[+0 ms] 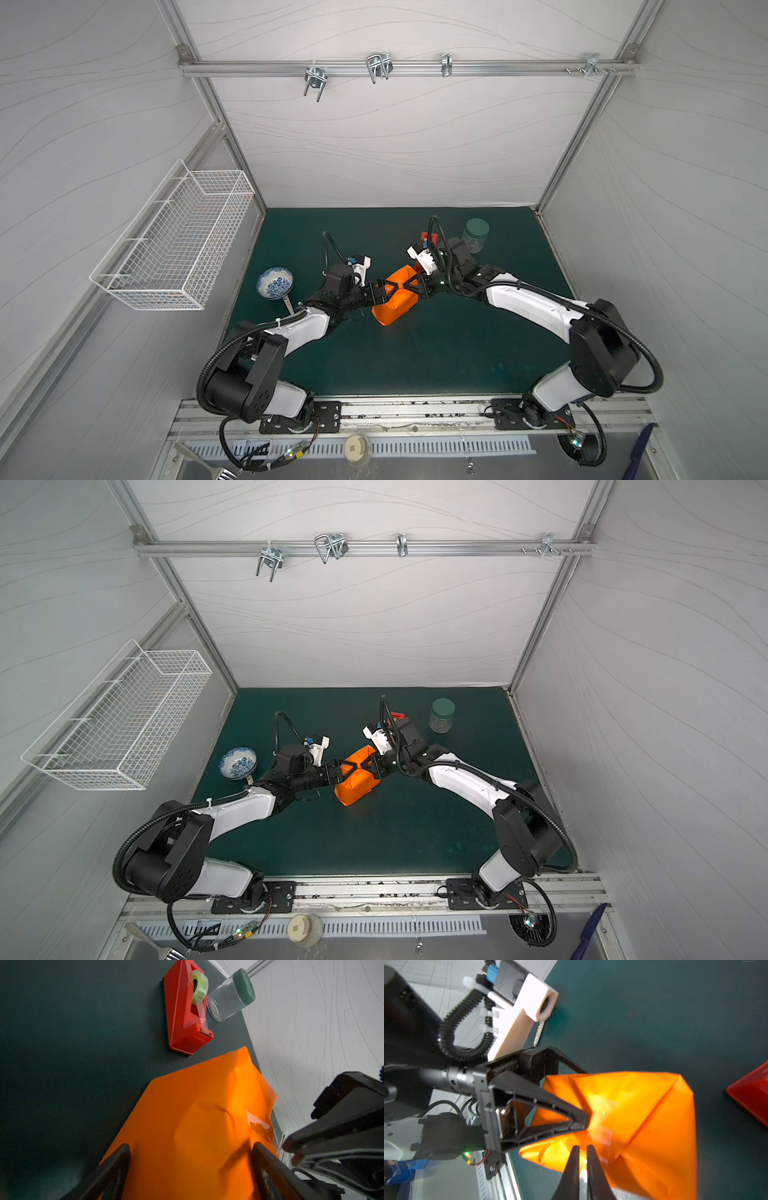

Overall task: Wrap the gift box in paper
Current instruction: 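Press the tape onto the folded top paper with the right gripper while the left holds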

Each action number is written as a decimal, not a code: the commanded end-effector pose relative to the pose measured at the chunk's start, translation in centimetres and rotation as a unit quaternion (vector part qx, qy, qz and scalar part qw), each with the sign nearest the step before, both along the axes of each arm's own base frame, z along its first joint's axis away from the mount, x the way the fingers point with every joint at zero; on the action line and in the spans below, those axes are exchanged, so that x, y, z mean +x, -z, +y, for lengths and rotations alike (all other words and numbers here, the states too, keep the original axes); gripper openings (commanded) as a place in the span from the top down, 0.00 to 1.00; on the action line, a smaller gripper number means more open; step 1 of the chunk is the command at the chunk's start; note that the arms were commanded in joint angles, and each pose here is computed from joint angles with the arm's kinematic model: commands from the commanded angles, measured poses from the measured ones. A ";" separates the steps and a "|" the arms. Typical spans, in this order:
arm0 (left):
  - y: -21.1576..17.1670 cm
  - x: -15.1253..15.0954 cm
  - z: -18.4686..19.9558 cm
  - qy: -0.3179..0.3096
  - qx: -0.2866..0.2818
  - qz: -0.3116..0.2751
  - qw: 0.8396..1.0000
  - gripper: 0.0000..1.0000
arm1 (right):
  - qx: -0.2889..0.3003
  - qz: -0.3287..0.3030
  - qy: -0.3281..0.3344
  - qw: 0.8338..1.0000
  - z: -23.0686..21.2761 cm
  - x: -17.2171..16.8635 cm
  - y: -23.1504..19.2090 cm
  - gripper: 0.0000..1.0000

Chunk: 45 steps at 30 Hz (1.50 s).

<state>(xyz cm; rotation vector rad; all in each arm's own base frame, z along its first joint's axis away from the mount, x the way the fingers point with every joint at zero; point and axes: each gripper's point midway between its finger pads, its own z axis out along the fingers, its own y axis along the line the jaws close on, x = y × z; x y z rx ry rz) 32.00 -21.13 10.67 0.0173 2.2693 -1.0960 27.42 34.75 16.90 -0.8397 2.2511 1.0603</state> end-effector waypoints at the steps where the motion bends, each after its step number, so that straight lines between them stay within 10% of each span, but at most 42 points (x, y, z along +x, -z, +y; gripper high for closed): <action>1: 4.7 -2.3 1.3 0.002 0.052 0.080 0.995 0.08 | 0.003 -0.008 -0.012 1.000 1.1 0.5 0.0 0.89; 27: 4.3 -2.2 1.3 0.000 0.053 0.073 0.996 0.09 | -0.024 0.041 0.032 0.998 1.5 3.7 2.2 0.84; 45: 4.2 -2.1 1.3 -0.001 0.054 0.073 0.996 0.09 | -0.003 0.054 0.012 0.998 -0.8 -0.9 0.8 0.82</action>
